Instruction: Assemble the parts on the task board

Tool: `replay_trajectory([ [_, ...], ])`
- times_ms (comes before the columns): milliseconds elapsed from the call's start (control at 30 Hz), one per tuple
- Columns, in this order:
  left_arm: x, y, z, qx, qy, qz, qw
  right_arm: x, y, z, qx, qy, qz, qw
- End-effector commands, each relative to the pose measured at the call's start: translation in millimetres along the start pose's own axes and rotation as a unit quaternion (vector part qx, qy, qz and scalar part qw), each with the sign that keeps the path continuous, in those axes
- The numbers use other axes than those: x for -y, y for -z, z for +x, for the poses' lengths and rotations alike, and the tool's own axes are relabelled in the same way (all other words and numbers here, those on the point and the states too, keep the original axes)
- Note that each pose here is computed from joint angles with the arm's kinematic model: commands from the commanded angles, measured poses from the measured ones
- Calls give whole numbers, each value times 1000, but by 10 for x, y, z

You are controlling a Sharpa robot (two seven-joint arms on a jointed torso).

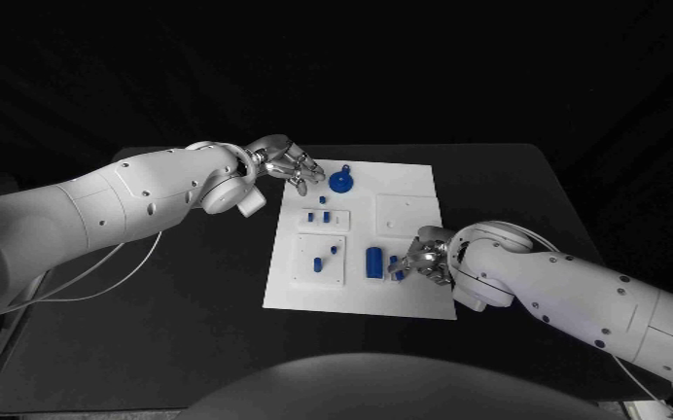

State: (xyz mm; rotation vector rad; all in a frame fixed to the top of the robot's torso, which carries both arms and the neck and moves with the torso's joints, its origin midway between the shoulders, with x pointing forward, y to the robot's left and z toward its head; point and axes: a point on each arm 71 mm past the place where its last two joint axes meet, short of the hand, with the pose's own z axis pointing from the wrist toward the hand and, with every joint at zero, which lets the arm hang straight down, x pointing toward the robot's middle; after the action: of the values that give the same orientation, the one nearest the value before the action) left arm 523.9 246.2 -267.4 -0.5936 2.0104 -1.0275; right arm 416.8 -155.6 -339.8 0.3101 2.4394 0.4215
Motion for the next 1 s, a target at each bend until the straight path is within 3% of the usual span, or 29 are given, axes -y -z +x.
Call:
replay_trajectory([
  [33,4,4,6,-6,-1,2,1000,-36,9,25,-8,8,-14,1000],
  [767,0,9,-5,-2,-3,2,1000,73,60,-23,-2,-1,-18,1000],
  [1000,13,11,-64,36,33,14,999,208,106,-215,8,-32,-44,998],
])
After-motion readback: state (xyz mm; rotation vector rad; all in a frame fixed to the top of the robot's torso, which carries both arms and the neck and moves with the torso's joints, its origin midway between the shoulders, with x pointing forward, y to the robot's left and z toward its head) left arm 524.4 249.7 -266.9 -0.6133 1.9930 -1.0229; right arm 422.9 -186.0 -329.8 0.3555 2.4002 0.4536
